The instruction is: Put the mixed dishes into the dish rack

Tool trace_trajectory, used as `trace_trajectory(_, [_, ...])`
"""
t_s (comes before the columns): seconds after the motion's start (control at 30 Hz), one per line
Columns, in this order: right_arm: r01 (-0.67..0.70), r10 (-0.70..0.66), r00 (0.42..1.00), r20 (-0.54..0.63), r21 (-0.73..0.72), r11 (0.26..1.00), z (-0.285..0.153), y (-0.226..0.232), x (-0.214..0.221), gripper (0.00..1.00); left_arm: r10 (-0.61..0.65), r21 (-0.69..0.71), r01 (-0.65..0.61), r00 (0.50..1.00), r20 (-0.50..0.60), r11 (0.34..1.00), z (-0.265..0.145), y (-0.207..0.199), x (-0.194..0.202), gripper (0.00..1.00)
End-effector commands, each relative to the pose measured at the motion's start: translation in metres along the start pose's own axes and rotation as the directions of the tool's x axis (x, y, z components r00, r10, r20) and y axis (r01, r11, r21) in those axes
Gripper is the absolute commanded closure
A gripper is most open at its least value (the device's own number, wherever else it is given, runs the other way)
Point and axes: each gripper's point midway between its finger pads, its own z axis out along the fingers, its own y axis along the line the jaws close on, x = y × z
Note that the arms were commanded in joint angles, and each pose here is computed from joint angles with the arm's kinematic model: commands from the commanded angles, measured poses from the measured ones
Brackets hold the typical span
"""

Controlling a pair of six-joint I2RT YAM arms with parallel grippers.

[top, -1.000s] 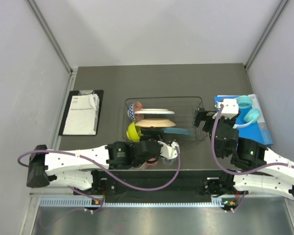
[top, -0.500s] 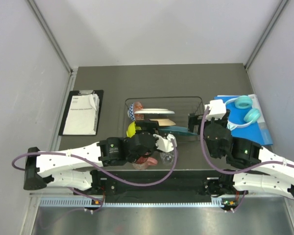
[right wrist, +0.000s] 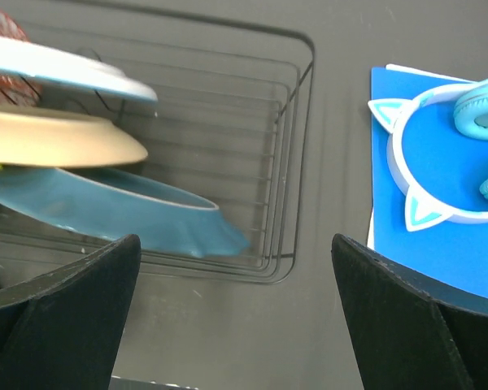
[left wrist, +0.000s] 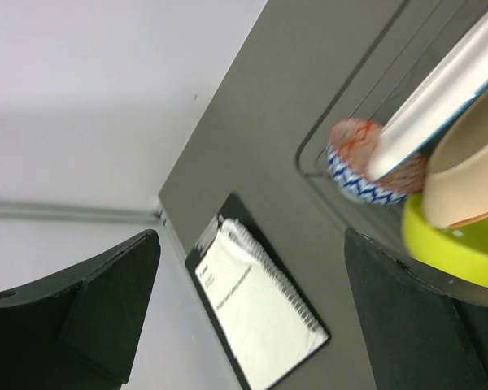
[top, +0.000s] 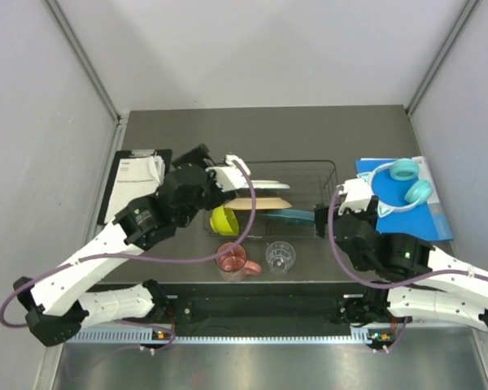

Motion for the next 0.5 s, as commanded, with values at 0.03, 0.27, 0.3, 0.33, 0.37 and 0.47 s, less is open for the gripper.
trace_trajectory(0.03, [0.076, -0.077, 0.996, -0.05, -0.011, 0.997, 0.011, 0.017, 0.009, 0.0, -0.086, -0.026, 0.085, 0.996, -0.024, 0.996, -0.005, 0.027, 0.022, 0.01])
trace_trajectory(0.27, [0.27, -0.271, 0.959, -0.077, -0.024, 0.963, 0.028, 0.043, 0.003, 0.06, -0.161, -0.085, 0.155, 0.984, -0.072, 0.984, -0.001, 0.045, 0.048, 0.01])
trace_trajectory(0.3, [0.286, -0.288, 0.954, -0.082, -0.029, 0.958, 0.03, 0.046, 0.004, 0.06, -0.167, -0.087, 0.161, 0.984, -0.067, 0.983, -0.001, 0.046, 0.049, 0.01])
trace_trajectory(0.33, [0.3, -0.303, 0.95, -0.08, -0.053, 0.952, 0.03, 0.05, 0.002, 0.06, -0.175, -0.092, 0.168, 0.982, -0.065, 0.981, -0.002, 0.048, 0.05, 0.01])
trace_trajectory(0.37, [0.301, -0.305, 0.949, -0.078, -0.063, 0.952, 0.03, 0.053, 0.001, 0.06, -0.186, -0.105, 0.179, 0.98, -0.064, 0.978, -0.002, 0.052, 0.052, 0.01])
trace_trajectory(0.47, [0.314, -0.323, 0.943, -0.083, -0.113, 0.943, 0.029, 0.061, 0.003, 0.06, -0.2, -0.128, 0.192, 0.978, -0.053, 0.973, -0.003, 0.058, 0.053, 0.01])
